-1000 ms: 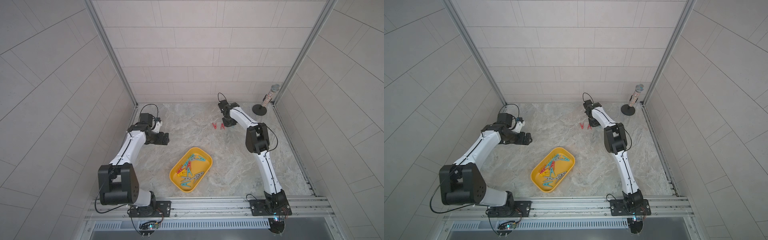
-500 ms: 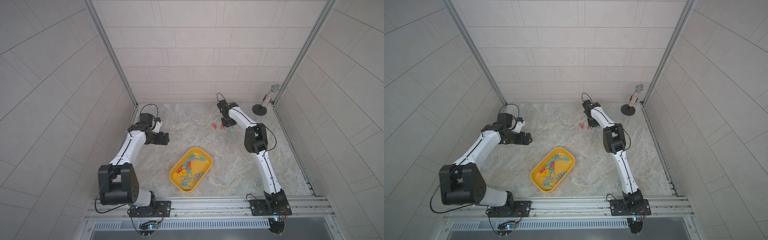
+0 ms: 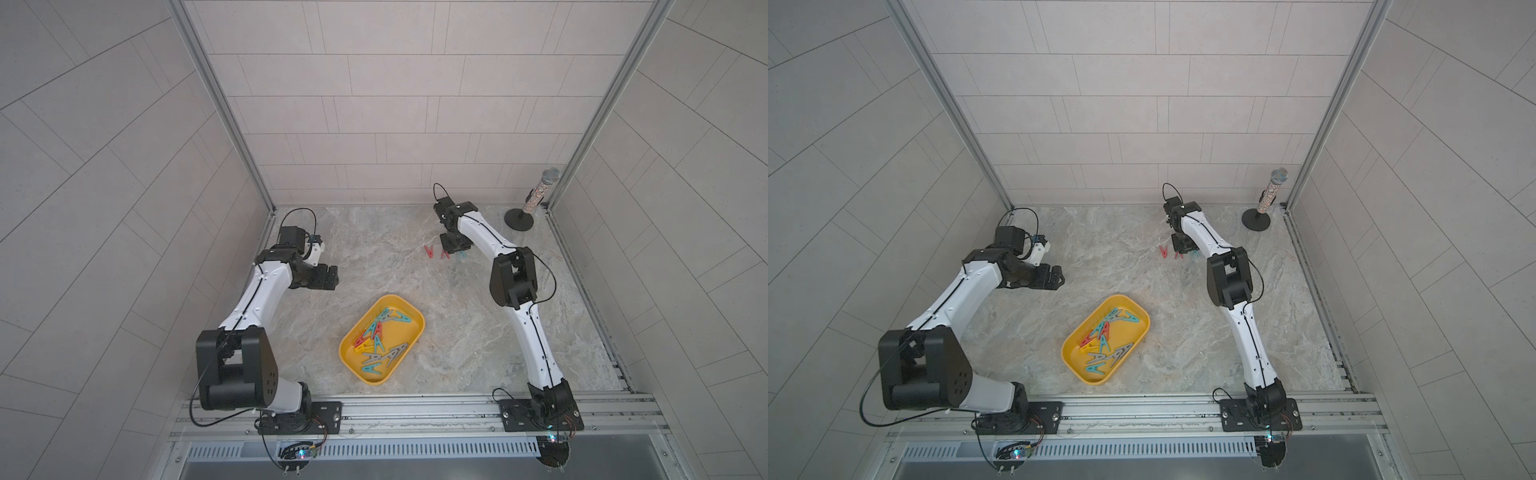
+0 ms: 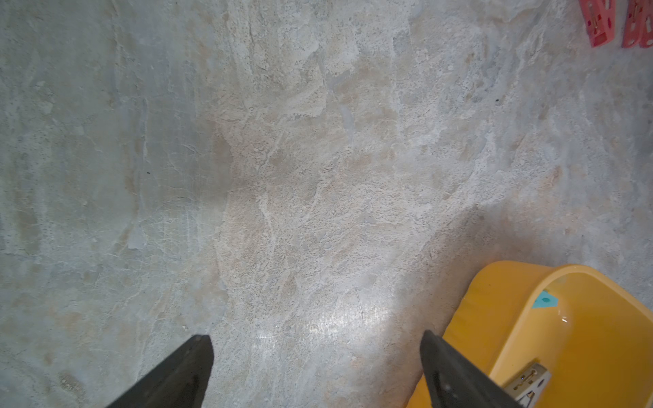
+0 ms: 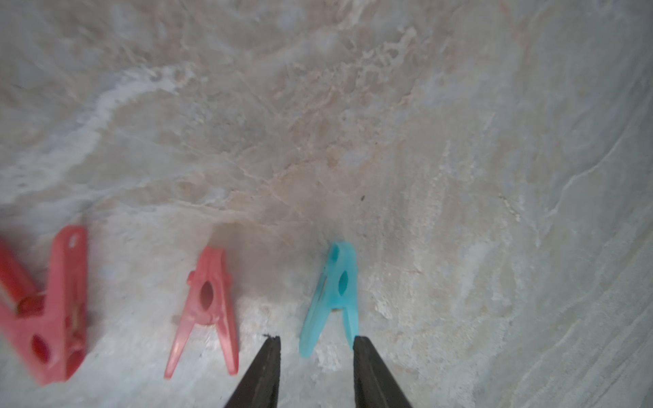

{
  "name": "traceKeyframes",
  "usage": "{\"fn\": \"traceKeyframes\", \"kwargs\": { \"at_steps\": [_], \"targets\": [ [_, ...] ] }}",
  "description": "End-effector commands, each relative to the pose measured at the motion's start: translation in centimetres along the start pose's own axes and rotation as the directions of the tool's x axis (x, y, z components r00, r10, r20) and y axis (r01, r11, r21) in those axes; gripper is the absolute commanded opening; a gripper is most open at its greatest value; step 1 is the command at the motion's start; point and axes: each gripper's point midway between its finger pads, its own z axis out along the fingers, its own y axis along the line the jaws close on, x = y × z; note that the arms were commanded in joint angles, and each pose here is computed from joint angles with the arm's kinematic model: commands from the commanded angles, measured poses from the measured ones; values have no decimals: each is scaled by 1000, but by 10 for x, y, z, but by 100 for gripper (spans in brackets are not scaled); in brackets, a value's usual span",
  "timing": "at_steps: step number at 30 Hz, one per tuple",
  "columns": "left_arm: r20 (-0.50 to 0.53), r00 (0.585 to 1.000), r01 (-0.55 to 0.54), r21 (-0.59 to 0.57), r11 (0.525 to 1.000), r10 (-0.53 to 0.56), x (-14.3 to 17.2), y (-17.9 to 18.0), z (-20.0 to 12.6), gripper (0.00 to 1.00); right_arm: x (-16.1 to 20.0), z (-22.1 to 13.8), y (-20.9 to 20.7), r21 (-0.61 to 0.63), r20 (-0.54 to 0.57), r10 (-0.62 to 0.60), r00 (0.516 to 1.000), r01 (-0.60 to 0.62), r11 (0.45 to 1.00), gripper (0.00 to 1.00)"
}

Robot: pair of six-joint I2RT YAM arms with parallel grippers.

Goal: Take the clothespins out of the storage box
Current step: Place the clothespin at the center of the board, then pick up the clothespin from the storage box.

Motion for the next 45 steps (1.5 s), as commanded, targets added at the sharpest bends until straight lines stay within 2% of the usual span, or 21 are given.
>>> {"fn": "traceKeyframes", "kwargs": {
  "at_steps": [1,6,11,14,19,24,33,45],
  "targets": [
    [8,1000,4,-3,1000,-4,-2,1,-4,100,-5,-68,-1,-50,93,6,996,-2,999,38],
    [9,1000,4,-6,1000,-4,-2,2,-4,100,19,-111,29,-180,152,-40,988,67,981,38],
    [3,1000,6,-9,1000,-6,-1,3,-2,100,67,-151,73,-277,225,-141,964,202,939,36],
    [2,1000,9,-17,1000,-9,-1,5,-1,100,101,-174,106,-324,280,-204,938,292,900,35],
    [1,1000,15,-44,999,-15,-1,10,1,99,164,-196,177,-414,373,-315,873,461,785,35],
    [8,1000,15,-43,999,-14,-2,10,0,100,216,-189,235,-464,414,-382,826,553,693,35],
    [7,1000,17,-38,999,-17,-2,9,0,99,265,-150,285,-493,347,-478,807,591,639,35],
    [18,1000,15,-34,999,-14,-3,7,-3,99,280,-118,292,-465,263,-546,795,600,650,34]
  ]
}}
